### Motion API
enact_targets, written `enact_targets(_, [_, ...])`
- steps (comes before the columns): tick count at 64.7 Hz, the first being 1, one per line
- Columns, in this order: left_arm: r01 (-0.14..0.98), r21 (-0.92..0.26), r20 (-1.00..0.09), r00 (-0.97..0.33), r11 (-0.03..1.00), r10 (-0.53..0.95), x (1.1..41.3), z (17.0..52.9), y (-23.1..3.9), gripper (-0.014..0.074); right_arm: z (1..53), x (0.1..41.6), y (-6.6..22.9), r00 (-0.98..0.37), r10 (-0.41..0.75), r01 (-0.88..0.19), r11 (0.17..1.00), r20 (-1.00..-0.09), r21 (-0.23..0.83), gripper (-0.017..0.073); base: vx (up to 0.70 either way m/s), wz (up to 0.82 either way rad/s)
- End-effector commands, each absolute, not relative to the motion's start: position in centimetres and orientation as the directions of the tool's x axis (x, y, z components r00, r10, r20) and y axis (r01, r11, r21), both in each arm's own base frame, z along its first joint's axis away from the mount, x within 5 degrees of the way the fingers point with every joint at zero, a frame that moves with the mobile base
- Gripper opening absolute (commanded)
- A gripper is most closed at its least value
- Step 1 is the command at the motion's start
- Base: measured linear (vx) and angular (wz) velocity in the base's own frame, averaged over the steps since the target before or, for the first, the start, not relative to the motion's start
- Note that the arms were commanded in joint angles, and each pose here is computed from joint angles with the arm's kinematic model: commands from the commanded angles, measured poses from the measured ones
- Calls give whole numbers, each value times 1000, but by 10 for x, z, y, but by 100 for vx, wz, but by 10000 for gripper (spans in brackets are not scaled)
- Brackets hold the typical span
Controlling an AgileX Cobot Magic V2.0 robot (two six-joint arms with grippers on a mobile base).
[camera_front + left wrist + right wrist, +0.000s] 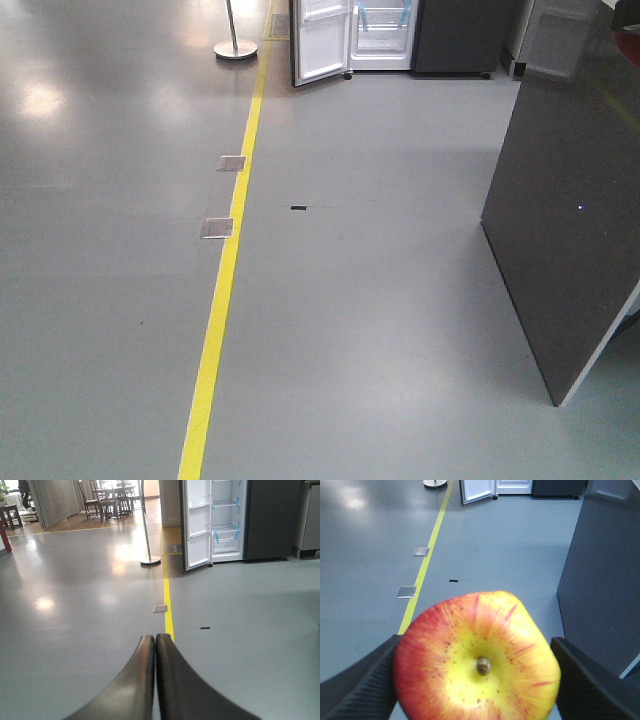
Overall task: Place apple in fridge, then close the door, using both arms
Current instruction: 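Drive toward the open refrigerator holding the apple in the right gripper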
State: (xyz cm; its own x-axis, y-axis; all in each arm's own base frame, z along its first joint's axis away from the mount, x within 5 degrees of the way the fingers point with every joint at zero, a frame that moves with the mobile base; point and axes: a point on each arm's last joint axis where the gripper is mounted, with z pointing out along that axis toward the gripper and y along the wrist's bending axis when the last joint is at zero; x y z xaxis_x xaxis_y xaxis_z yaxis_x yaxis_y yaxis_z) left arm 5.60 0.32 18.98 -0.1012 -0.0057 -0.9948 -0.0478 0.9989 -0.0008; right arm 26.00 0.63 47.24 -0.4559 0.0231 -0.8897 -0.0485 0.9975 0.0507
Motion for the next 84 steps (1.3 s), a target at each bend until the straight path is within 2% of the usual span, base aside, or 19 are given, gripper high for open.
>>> enact_targets(1, [-38,-13,-1000,6,999,-12,55,203,2,-6,495,252,5,-330,25,-49,998,-944,43,185,13,-1])
enact_targets(84, [-38,-13,-1000,6,999,-12,55,203,2,-6,495,252,5,-330,25,-49,998,-944,43,185,12,-3])
